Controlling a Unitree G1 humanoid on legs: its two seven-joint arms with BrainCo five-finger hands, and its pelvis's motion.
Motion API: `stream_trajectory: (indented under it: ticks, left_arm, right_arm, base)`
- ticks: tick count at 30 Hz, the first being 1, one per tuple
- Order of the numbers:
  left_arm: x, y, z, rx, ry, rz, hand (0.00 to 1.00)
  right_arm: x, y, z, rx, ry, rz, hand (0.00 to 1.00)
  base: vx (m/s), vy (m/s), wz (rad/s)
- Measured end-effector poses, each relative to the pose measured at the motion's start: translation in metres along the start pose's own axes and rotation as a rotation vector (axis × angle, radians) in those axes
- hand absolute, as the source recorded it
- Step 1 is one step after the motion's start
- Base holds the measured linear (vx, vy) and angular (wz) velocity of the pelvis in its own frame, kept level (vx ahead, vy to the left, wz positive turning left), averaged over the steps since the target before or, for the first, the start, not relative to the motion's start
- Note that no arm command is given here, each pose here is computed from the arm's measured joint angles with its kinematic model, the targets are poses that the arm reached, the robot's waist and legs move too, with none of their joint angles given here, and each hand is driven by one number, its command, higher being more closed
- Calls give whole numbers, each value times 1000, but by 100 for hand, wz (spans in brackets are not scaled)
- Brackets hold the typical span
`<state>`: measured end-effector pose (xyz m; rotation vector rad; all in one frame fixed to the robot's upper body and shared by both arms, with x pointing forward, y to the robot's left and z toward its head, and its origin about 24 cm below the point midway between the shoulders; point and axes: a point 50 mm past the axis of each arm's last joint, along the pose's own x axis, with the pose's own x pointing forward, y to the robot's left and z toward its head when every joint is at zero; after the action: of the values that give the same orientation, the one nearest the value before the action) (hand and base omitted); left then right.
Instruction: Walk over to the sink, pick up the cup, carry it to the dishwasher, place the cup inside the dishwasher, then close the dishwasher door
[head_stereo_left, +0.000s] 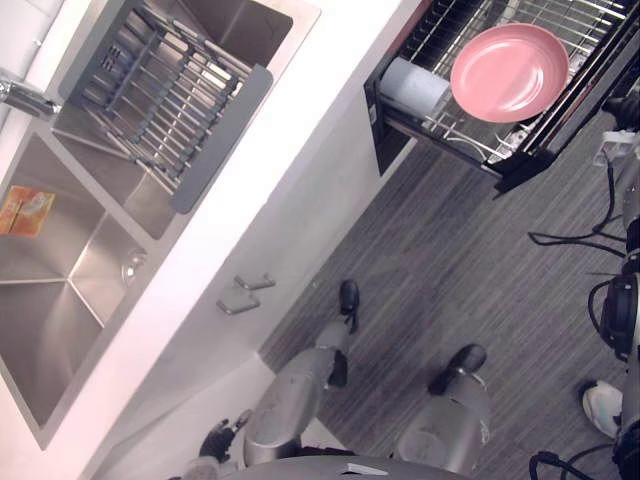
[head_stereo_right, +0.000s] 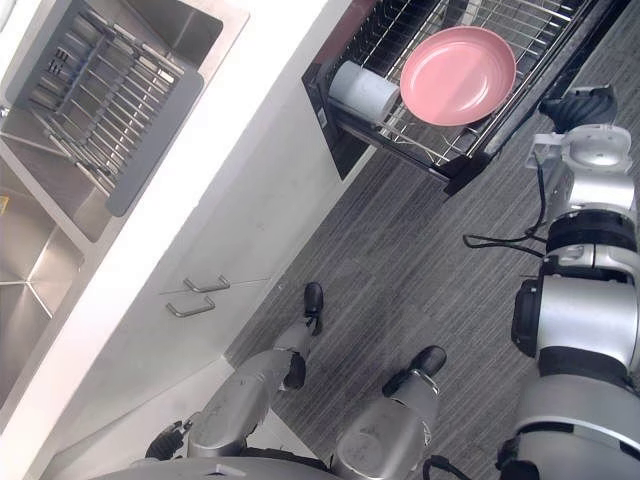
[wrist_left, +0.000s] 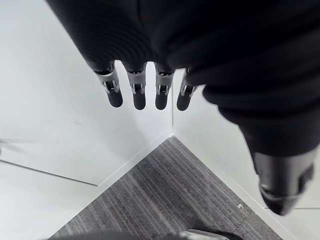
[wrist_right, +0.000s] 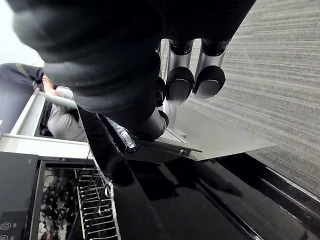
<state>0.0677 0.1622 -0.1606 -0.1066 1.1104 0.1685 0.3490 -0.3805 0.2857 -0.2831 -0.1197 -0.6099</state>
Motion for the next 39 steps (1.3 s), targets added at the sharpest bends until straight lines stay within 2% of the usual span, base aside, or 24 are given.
stream_trajectory:
  ticks: [8,15,20,25,27,28,29,36,39]
  left_arm:
    - [-11,-1,-38,75,110,-26,0]
    - [-12,-4,-38,134,95,-63,0]
    - [-14,-6,-42,173,86,-92,0]
    - [-17,-6,-47,204,87,-113,0]
    - [-17,-6,-47,209,82,-118,0]
    - [-17,-6,-47,214,80,-121,0]
    - [-18,-6,-47,221,80,-126,0]
    - [-17,0,-43,247,46,-125,0]
    - [-16,5,-39,221,23,-112,0]
  right_arm:
    - [1,-3,9,-108,-11,-7,100]
    - [3,11,35,-142,-77,39,100]
    - [2,21,56,-103,-142,81,100]
    - [-2,48,61,101,-150,395,100]
    - [-8,69,69,211,-204,538,100]
    - [-8,68,68,228,-203,545,100]
    - [-8,67,69,236,-219,553,0]
    - [-10,65,73,359,-317,566,0]
    - [-12,70,58,401,-325,559,0]
  base:
    - [-65,-93,26]
    - [-24,-137,30]
    - [-11,-133,21]
    - [-21,-84,10]
    - [-52,-83,9]
    - [-65,-71,8]
    - [-52,-36,2]
    - [-72,-45,-5]
    - [-25,-79,-14]
